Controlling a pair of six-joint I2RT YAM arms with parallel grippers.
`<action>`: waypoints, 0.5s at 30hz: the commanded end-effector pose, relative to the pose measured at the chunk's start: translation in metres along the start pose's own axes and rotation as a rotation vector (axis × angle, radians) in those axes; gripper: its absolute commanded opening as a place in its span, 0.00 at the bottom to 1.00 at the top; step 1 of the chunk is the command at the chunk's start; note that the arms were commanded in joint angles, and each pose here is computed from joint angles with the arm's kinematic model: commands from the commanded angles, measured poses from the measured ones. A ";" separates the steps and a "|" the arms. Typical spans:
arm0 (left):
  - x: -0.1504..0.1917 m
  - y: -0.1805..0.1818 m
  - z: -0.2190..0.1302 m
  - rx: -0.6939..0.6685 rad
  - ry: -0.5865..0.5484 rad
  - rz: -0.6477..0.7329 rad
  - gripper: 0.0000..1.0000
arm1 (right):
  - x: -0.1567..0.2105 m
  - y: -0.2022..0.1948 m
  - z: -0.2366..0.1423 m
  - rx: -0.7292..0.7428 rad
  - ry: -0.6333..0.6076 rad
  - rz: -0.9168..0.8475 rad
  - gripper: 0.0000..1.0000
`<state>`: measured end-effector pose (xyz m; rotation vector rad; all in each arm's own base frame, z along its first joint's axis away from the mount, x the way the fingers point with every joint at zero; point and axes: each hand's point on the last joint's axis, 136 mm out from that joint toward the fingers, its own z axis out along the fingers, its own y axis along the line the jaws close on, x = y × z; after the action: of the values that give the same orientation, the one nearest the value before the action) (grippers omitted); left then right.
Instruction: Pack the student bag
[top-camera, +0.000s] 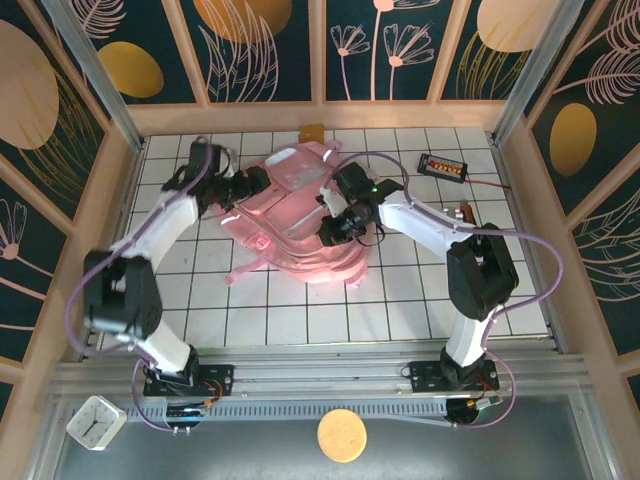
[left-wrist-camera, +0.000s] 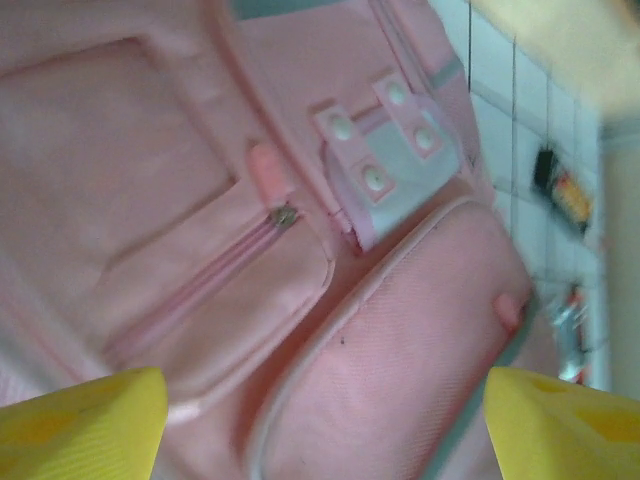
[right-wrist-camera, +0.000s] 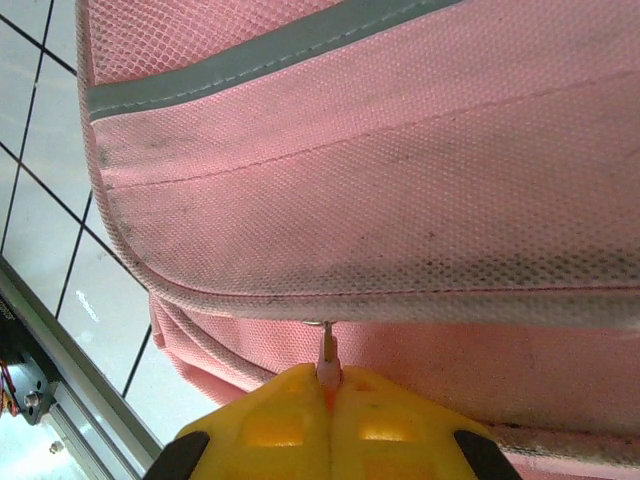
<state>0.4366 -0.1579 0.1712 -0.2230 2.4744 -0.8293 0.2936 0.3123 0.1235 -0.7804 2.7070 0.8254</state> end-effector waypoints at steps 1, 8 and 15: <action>0.047 -0.002 0.018 0.072 0.307 0.335 0.83 | -0.003 0.010 -0.003 -0.011 -0.020 -0.042 0.00; 0.049 -0.006 0.060 0.077 0.382 0.456 0.79 | -0.007 0.020 0.004 -0.029 -0.015 -0.055 0.00; 0.069 -0.022 0.085 0.127 0.443 0.477 0.66 | -0.005 0.020 0.011 -0.032 -0.003 -0.053 0.00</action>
<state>0.4370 -0.2190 0.0979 0.5280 2.6823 -0.7912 0.2863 0.3216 0.1214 -0.8199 2.7006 0.8296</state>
